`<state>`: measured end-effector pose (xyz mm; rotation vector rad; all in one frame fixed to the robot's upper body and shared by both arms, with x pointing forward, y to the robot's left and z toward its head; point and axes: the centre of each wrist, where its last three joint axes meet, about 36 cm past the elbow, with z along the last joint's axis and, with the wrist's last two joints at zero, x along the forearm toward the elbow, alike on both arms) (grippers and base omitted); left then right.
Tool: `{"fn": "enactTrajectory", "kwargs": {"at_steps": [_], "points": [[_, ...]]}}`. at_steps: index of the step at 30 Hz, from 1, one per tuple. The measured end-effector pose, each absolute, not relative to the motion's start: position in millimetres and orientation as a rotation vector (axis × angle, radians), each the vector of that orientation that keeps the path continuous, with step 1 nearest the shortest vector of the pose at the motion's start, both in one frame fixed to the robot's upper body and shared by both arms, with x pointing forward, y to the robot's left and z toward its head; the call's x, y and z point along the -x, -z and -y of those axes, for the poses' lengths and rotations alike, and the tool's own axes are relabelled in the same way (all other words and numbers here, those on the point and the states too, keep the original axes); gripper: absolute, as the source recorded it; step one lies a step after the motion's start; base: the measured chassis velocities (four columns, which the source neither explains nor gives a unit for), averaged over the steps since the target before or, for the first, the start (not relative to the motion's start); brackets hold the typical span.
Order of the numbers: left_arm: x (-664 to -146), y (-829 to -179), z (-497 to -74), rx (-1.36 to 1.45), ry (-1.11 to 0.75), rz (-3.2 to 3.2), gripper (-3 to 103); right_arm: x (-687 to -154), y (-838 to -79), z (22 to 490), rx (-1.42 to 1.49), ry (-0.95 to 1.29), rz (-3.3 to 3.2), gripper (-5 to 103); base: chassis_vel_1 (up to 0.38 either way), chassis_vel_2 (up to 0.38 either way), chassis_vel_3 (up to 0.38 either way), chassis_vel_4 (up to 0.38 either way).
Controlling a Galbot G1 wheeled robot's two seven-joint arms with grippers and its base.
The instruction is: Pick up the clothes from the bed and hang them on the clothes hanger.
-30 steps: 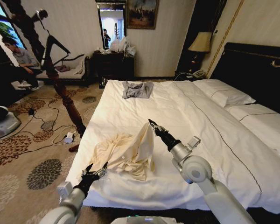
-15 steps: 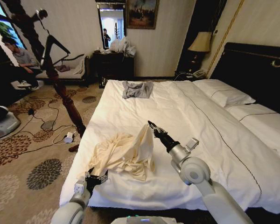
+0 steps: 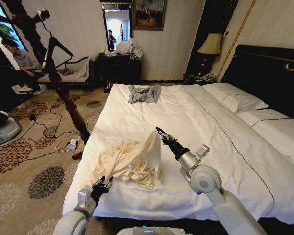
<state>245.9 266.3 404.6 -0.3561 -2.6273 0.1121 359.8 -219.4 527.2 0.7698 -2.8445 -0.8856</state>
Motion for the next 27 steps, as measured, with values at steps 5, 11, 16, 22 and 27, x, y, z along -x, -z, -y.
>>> {"fn": "enactTrajectory", "kwargs": {"at_steps": [5, 11, 16, 22, 27], "points": [[-252.7, -417.6, -269.1, 0.489, -0.177, 2.725, 12, -365.0, -533.0, 224.8, -0.769, 0.863, 2.877, 0, 0.000, 0.000, 0.000, 0.000], [-276.6, -493.8, -277.0, 0.703, -0.483, 2.949, 0, -387.1, -554.5, 245.0, -0.730, 0.869, 2.963, 0, 0.000, 0.000, 0.000, 0.000], [-290.7, -572.1, -299.8, 0.731, -0.848, 3.143, 0, -402.5, -567.1, 256.2, -0.685, 0.902, 2.992, 0, 0.000, 0.000, 0.000, 0.000], [-303.6, -480.3, -344.4, 0.144, -0.665, 3.061, 0, -394.1, -556.7, 249.3, -0.694, 0.892, 2.968, 0, 0.000, 0.000, 0.000, 0.000], [-289.4, -408.6, -329.9, -0.087, -0.506, 2.872, -3, -386.5, -540.2, 238.4, -0.716, 0.855, 2.937, 0, 0.000, 0.000, 0.000, 0.000]]}}
